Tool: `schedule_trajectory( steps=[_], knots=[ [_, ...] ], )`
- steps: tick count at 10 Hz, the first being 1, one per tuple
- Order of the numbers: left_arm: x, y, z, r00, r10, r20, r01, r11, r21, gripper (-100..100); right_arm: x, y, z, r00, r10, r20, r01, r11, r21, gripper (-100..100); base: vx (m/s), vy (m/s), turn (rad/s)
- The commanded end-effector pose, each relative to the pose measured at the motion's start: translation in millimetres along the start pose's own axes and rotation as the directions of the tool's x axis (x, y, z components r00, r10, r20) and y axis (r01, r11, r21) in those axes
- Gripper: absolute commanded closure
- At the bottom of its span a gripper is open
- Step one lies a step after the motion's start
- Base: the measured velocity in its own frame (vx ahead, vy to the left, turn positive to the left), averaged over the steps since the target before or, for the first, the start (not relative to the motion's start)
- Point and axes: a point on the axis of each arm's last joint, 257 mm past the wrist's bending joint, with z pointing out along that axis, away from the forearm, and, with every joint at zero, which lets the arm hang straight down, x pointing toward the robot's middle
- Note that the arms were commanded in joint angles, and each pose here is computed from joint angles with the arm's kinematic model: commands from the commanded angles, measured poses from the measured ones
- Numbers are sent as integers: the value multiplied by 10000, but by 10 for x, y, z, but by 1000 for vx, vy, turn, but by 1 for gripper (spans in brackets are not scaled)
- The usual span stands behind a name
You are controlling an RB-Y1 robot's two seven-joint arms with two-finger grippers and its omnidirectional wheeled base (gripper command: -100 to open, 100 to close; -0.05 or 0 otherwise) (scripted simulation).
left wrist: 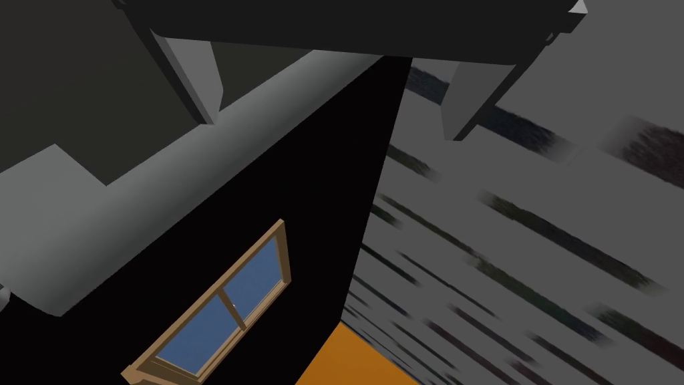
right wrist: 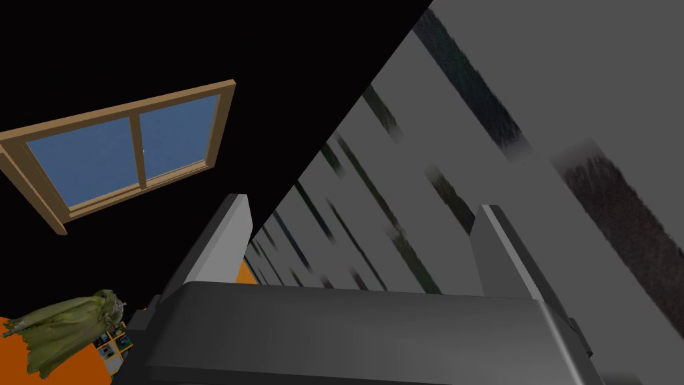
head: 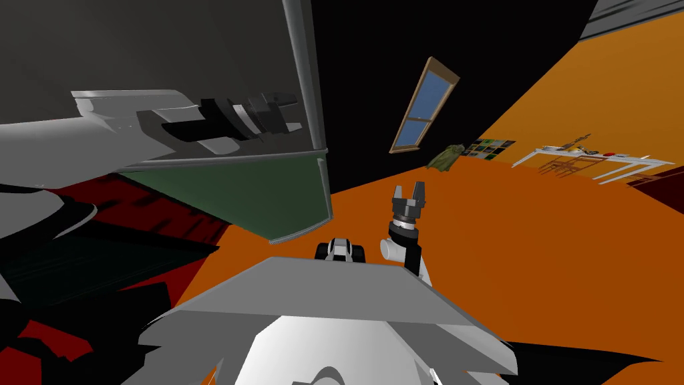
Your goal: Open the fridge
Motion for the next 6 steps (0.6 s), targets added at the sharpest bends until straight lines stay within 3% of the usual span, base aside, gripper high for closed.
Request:
schedule_trajectory(
  steps=[1, 3, 6],
  knots=[
    [-52, -58, -21, 10000, -32, 33, 32, 10000, 11, -100, 0, 0, 0, 10000, 0, 0, 0, 10000, 0, 0, 188, 48, -44],
    [-84, -96, -33, 10000, -47, 62, 47, 10000, 17, -100, 0, 0, 0, 10000, 0, 0, 0, 10000, 0, 0, 196, 50, -39],
    [-111, -148, -51, 10000, -8, 61, 8, 10000, 20, -100, 1, 0, 1, 10000, 3, 1, -3, 10000, -1, 0, 72, -26, -12]
  ],
)
